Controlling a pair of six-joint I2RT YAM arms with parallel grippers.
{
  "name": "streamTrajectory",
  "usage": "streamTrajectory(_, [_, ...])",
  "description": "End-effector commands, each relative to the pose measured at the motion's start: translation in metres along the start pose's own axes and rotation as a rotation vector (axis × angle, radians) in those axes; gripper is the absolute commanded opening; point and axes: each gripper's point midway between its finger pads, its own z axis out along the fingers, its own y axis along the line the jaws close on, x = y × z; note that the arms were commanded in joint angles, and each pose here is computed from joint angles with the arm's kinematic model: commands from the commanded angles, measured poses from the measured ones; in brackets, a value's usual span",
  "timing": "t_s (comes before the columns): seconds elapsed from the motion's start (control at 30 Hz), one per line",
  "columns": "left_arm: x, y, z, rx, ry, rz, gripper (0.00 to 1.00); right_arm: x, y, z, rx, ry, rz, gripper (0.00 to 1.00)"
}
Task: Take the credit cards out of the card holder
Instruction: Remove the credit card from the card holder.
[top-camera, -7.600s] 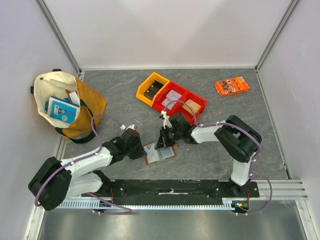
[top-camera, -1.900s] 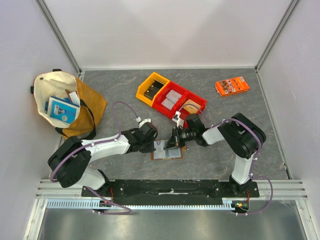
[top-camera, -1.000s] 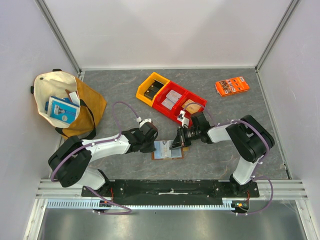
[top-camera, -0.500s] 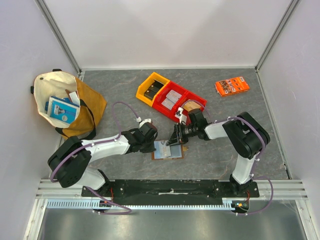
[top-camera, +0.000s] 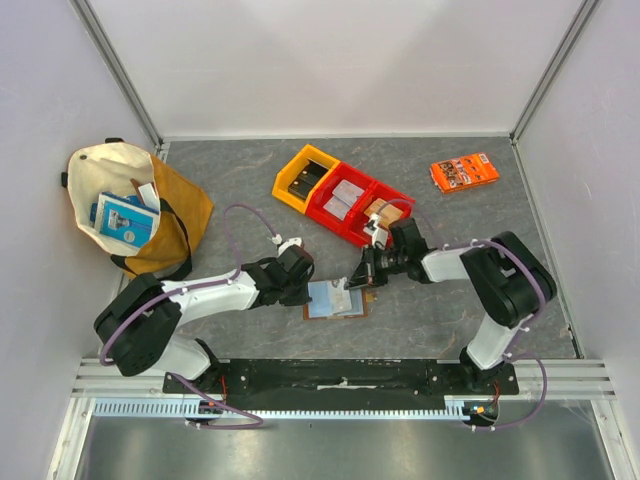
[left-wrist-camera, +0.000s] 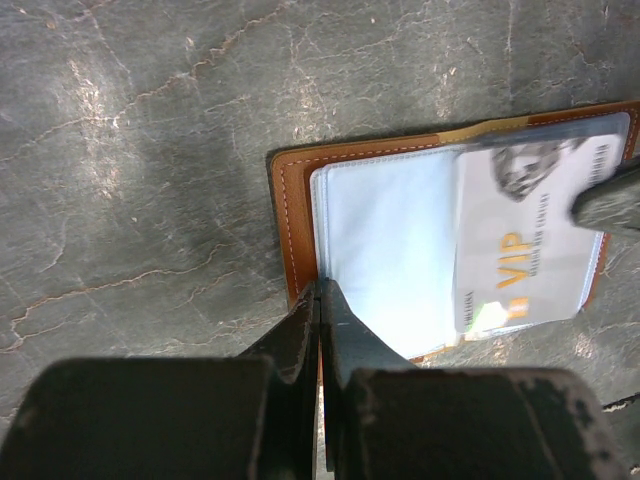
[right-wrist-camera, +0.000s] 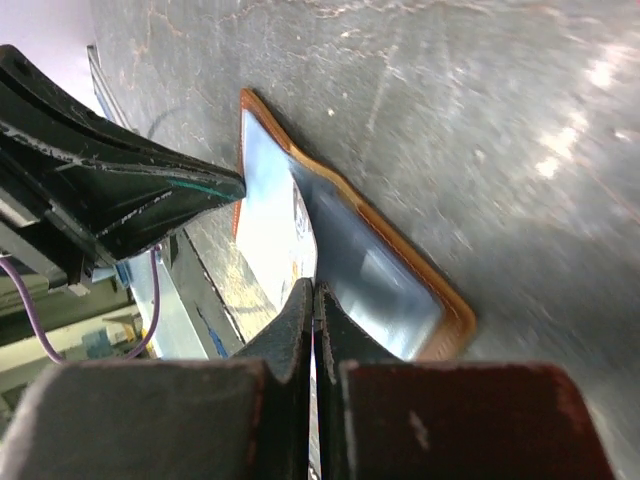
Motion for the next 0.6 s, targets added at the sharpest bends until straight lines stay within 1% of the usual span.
streamTrajectory(0.0, [0.044, 0.053, 0.003, -0.163, 0.135, 0.069, 0.02, -0.018, -0.008, -0.029, 0.064, -0.131, -0.017, 0.0])
streamTrajectory(0.17, [0.032, 0.042, -0.003, -0.118, 0.083, 0.048, 0.02, -0.028, 0.006, -0.052, 0.054, -0.242, -0.015, 0.0])
streamTrajectory(0.2, [0.027, 0.037, -0.006, -0.092, 0.057, 0.039, 0.04, -0.03, 0.011, -0.055, 0.043, -0.263, -0.009, 0.0])
streamTrajectory(0.27, [0.013, 0.024, -0.015, -0.039, -0.002, 0.017, 0.14, -0.036, 0.026, -0.063, 0.002, -0.319, -0.004, 0.0])
streamTrajectory(0.33, [-0.005, 0.009, -0.028, 0.027, -0.083, -0.006, 0.27, -0.041, 0.042, -0.072, -0.053, -0.384, 0.004, 0.0])
streamTrajectory(0.43, [-0.035, -0.015, -0.056, 0.15, -0.217, -0.048, 0.48, -0.05, 0.065, -0.088, -0.13, -0.479, 0.0, 0.0])
streamTrajectory(0.47, [-0.046, -0.023, -0.069, 0.201, -0.267, -0.062, 0.53, -0.052, 0.071, -0.094, -0.139, -0.51, -0.008, 0.0])
streamTrajectory(0.5, [-0.054, -0.031, -0.079, 0.246, -0.303, -0.071, 0.6, -0.054, 0.075, -0.099, -0.143, -0.538, -0.01, 0.0])
streamTrajectory(0.57, [-0.066, -0.046, -0.098, 0.343, -0.366, -0.086, 0.71, -0.059, 0.085, -0.11, -0.164, -0.595, -0.018, 0.0])
